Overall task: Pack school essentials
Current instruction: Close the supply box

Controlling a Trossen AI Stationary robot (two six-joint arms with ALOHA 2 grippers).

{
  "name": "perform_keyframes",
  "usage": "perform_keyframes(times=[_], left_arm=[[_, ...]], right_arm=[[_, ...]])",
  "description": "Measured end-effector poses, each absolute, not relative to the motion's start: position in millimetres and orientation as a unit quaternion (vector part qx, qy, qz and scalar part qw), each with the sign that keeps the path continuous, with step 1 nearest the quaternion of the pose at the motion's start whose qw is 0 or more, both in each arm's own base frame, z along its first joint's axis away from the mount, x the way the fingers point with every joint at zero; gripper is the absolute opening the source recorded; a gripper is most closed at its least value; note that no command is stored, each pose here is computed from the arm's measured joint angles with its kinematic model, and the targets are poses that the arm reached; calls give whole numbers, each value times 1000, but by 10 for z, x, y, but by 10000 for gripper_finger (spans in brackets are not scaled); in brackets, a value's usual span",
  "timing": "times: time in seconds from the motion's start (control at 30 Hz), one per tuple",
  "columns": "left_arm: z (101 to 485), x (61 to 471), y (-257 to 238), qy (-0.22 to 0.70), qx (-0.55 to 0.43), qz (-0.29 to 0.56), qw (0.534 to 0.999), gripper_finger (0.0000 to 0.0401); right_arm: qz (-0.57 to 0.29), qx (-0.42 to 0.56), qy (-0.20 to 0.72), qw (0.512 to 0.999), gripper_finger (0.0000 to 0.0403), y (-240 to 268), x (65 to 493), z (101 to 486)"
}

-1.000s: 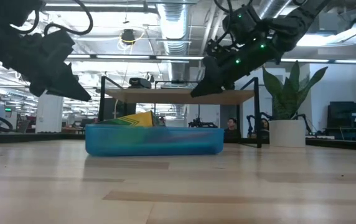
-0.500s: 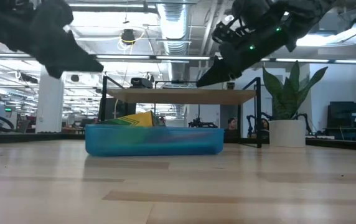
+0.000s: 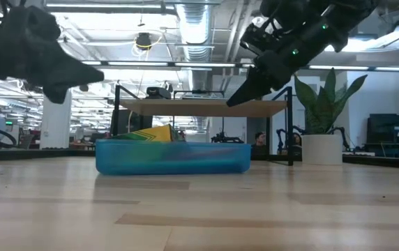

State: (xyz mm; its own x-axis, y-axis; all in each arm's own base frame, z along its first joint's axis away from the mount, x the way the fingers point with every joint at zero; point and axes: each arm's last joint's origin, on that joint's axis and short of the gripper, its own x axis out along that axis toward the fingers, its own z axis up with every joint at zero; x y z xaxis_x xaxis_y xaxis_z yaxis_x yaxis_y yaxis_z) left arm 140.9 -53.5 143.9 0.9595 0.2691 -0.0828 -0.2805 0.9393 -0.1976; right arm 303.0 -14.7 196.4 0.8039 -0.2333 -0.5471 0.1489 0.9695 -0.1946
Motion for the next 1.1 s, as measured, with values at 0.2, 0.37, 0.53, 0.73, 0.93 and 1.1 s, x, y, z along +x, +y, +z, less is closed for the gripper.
perform_keyframes(times=[0.2, 0.37, 0.53, 0.73, 0.93, 1.1], left_arm=[[1376, 1417, -524, 61, -112, 154, 980, 0], [1305, 1404, -496, 85, -124, 164, 975, 0], [1216, 1387, -472, 126, -129, 165, 970, 0], [1111, 1367, -394, 173, -146, 187, 956, 0], [1042, 1375, -257, 211, -193, 207, 936, 0], [1006, 1391, -173, 235, -212, 206, 926, 0]], right_arm=[[-124, -44, 320, 938, 11, -250, 2994, 1924], [-126, -40, 328, 935, 11, -256, 2982, 1910], [-123, -41, 329, 935, 12, -234, 2983, 1908], [-123, -41, 332, 934, 12, -234, 2980, 1905], [-124, -41, 331, 934, 12, -244, 2980, 1908], [-125, -38, 331, 935, 12, -244, 2979, 1910]])
